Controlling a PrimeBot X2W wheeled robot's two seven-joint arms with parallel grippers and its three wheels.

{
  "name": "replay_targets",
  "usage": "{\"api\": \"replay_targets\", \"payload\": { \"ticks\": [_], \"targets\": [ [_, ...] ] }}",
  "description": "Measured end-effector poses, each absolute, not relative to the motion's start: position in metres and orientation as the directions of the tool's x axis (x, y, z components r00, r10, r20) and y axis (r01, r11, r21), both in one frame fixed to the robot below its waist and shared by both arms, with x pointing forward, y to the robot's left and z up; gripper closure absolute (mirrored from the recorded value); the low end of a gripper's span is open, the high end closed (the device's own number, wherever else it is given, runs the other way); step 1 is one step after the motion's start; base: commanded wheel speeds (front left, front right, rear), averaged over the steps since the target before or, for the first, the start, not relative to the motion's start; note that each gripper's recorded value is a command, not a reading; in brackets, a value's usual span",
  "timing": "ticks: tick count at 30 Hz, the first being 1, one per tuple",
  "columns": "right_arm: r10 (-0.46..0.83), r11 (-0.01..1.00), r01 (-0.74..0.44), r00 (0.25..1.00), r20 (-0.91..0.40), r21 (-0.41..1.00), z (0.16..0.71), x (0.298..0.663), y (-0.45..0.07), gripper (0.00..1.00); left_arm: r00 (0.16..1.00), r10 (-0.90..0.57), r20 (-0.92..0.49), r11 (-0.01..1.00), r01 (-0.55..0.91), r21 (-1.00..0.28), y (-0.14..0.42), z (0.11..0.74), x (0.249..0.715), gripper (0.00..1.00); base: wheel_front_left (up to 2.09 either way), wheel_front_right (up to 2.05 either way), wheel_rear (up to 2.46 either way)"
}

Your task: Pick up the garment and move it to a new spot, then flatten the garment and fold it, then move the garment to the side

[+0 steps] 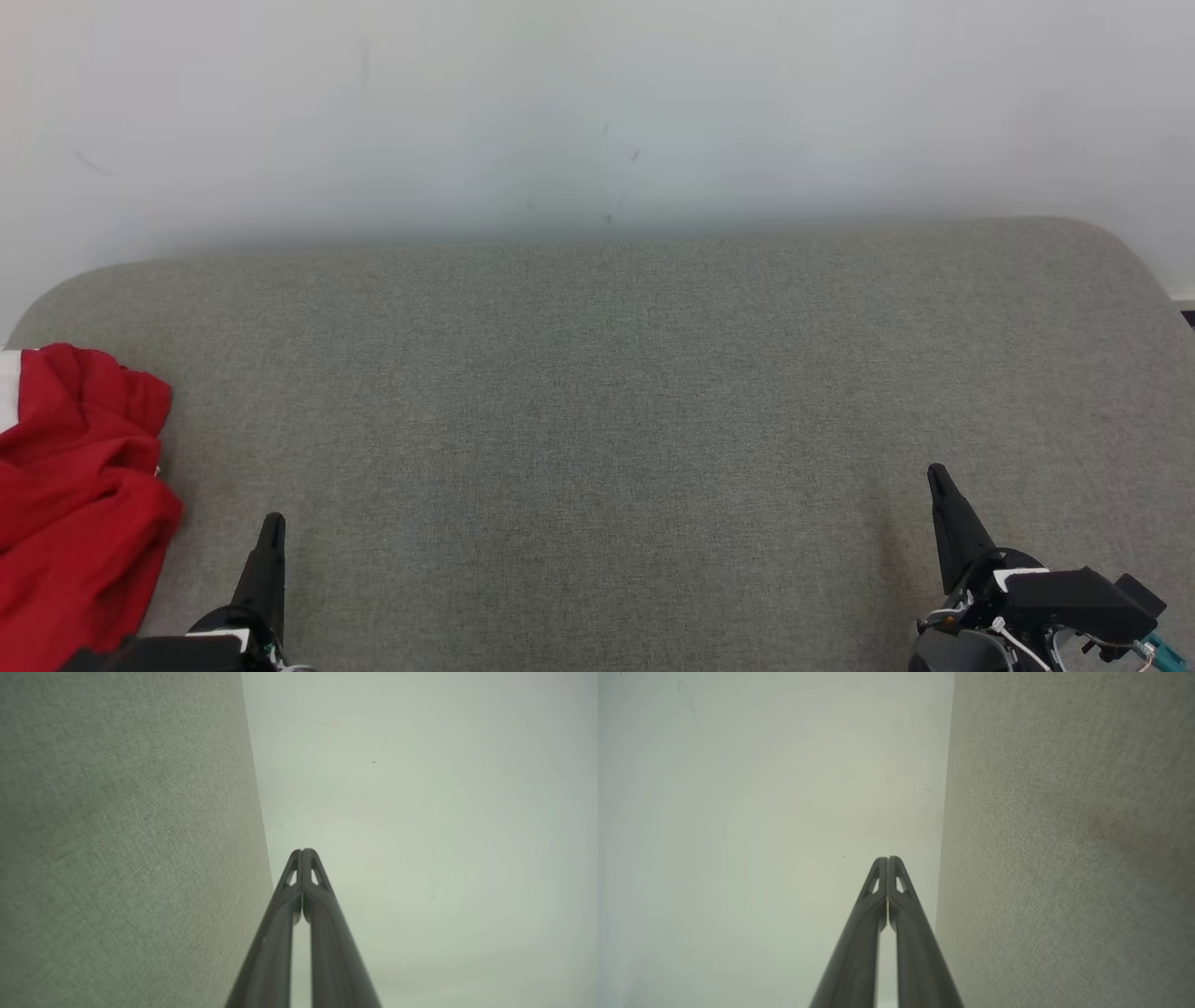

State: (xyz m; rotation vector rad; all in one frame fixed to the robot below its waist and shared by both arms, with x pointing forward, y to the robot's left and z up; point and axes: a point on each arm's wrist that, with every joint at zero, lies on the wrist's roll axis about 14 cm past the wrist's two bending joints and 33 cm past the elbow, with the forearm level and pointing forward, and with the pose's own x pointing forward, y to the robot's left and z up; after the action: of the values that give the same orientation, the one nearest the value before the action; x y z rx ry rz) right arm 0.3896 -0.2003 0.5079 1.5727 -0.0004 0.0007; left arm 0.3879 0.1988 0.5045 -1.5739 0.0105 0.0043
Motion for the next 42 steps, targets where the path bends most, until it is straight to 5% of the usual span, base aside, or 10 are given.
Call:
{"api": "replay_targets", "payload": {
  "ticks": [42],
  "targets": [
    [0.0, -0.002, 0.0, 1.0, 0.0, 1.0, 0.5078, 0.3896, -0.2003, 1.0, 1.0, -0.004, -0.009, -0.003, -0.009, -1.0, 0.1988, 0.5045, 0.3879, 1.0, 0.0, 0.0, 0.0]
  ]
}}
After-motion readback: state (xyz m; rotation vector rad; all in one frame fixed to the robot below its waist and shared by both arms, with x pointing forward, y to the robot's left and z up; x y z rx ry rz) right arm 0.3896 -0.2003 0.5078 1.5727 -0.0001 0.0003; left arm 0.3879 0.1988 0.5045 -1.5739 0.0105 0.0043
